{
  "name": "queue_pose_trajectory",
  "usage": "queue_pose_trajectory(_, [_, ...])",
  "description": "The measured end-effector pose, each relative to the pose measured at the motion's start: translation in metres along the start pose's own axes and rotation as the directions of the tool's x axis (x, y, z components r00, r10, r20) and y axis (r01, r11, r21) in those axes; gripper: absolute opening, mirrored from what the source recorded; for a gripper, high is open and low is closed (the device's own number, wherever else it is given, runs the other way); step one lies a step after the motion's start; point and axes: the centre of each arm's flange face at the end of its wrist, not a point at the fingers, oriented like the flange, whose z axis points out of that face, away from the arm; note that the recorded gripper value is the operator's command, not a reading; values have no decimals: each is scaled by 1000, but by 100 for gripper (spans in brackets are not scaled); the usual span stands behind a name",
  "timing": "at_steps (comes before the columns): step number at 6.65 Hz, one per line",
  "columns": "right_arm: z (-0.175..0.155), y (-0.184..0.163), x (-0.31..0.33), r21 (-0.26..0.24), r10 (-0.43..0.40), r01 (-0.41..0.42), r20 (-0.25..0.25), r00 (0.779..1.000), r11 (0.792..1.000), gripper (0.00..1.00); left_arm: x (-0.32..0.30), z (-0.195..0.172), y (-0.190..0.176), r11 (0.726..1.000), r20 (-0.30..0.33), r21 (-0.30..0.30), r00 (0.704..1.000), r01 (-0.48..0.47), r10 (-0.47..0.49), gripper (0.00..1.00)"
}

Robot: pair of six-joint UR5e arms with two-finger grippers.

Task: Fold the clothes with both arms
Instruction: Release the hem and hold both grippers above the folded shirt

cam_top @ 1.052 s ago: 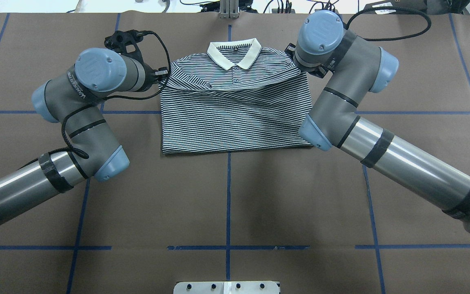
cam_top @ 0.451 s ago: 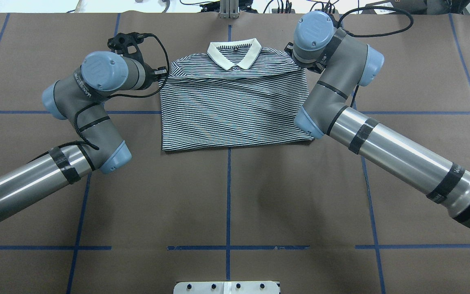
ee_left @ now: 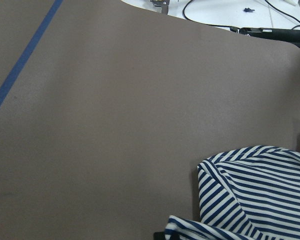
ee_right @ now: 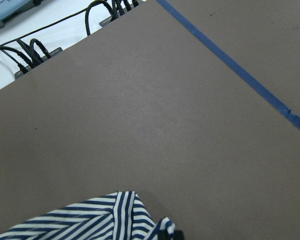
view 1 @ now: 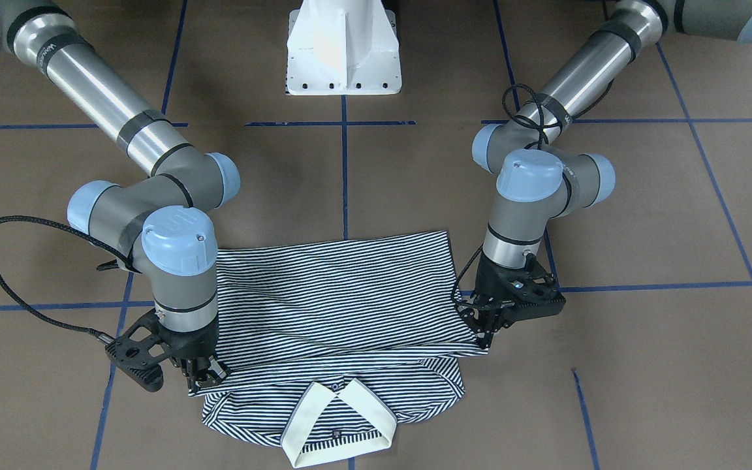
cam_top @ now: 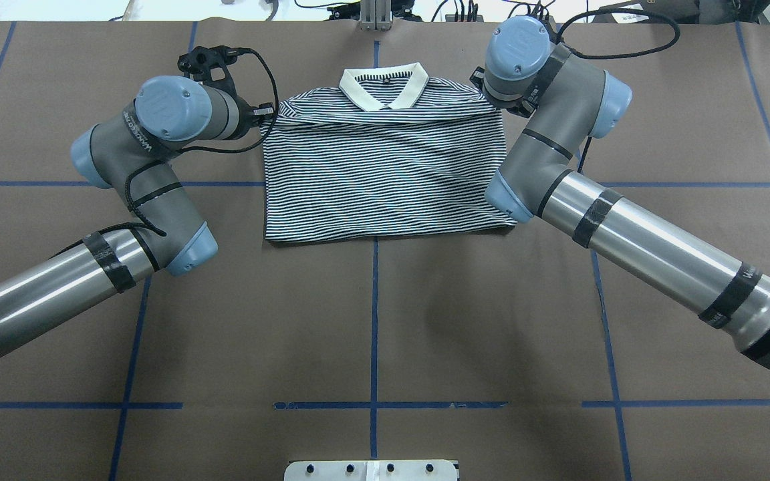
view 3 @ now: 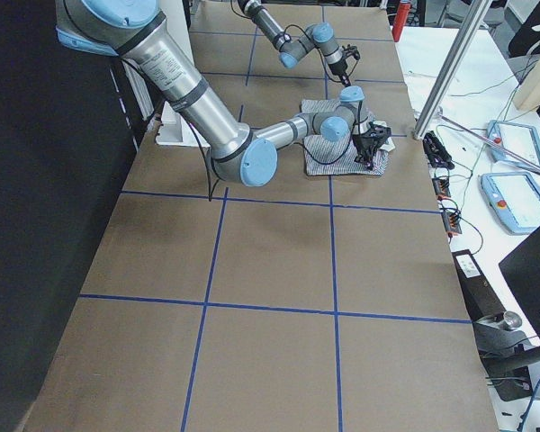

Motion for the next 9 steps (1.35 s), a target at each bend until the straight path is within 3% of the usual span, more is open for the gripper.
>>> queue_pose_trajectory(1, [0,-1,-2,1,1,-1,-1,1000,1000,0,-1,1,-4,1000,3,4,1000,-5,5,0])
queue_pose_trajectory(4, [6,3,-2,4,-3,3,-13,1000,1000,0,8,9,-8,1000,13,0,1000,-8,8,13])
queue_pose_trajectory(5, [9,5,-1,7,-6,6,-19,1000,1000,9,10,13,-8,1000,19,-2,1000,-8,8,29])
queue_pose_trajectory(6, [12,8,0,8,-9,9,-24,1000,1000,34,9,17,-8,1000,26,-4,1000,-8,8,44])
queue_pose_trajectory(7, [13,10,1,8,-11,11,-26,1000,1000,55,9,21,-8,1000,28,-5,1000,-7,8,51])
queue_pose_trajectory(8, [14,10,1,8,-11,11,-26,1000,1000,72,9,22,-8,1000,26,-5,1000,-7,7,53])
queue_pose_trajectory(9, [11,10,-1,7,-9,9,-11,1000,1000,100,11,21,-9,1000,15,-3,1000,-6,6,54])
